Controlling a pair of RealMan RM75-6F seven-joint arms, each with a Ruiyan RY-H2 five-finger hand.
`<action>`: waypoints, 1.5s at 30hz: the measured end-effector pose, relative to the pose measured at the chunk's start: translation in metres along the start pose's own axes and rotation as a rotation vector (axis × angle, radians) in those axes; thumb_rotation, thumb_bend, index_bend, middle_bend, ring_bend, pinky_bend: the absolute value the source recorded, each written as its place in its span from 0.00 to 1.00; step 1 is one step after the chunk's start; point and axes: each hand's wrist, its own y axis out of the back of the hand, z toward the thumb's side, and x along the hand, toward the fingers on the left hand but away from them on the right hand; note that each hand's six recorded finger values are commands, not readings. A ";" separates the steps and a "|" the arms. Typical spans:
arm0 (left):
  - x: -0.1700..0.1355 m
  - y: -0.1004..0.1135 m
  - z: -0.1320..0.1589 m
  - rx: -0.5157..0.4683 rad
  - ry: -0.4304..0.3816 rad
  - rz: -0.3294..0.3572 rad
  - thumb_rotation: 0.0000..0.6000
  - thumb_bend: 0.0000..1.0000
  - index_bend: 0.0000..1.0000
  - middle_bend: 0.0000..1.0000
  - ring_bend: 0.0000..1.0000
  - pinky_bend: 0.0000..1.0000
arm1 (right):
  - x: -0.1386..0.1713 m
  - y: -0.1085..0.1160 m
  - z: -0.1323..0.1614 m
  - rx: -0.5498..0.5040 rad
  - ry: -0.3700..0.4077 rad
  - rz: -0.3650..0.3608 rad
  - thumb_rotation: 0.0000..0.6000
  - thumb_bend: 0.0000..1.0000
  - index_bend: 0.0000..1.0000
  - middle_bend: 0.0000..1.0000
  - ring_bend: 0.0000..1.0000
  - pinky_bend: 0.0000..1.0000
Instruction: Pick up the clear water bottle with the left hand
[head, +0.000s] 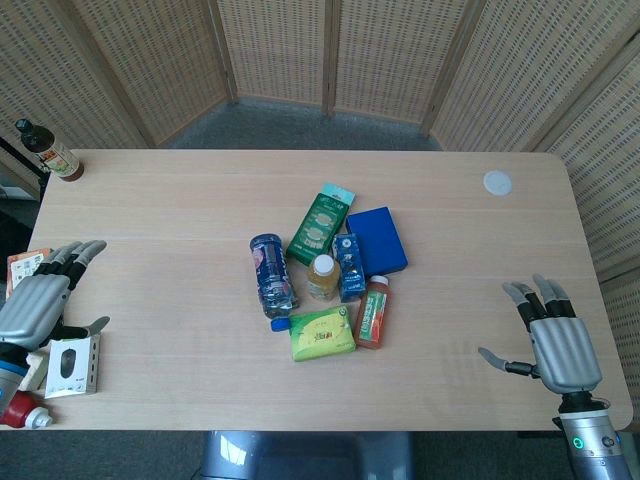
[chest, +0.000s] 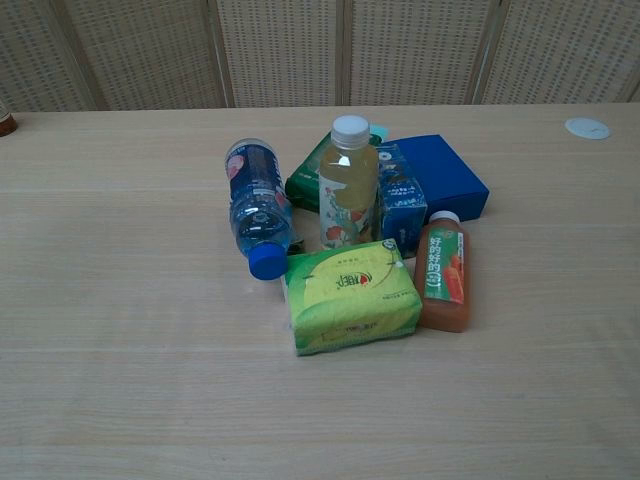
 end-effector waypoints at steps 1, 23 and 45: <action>0.001 0.000 0.000 0.001 -0.001 -0.001 1.00 0.27 0.00 0.00 0.00 0.00 | 0.000 0.000 0.000 -0.002 -0.002 0.001 0.46 0.17 0.14 0.20 0.00 0.00; 0.052 -0.033 0.020 0.332 -0.171 -0.047 1.00 0.27 0.00 0.00 0.00 0.00 | 0.013 0.016 0.000 0.006 -0.022 -0.039 0.46 0.17 0.14 0.21 0.00 0.00; 0.167 -0.129 0.127 0.605 -0.525 -0.083 1.00 0.26 0.00 0.00 0.00 0.00 | 0.033 0.047 -0.026 0.080 -0.133 -0.073 0.45 0.17 0.13 0.20 0.00 0.00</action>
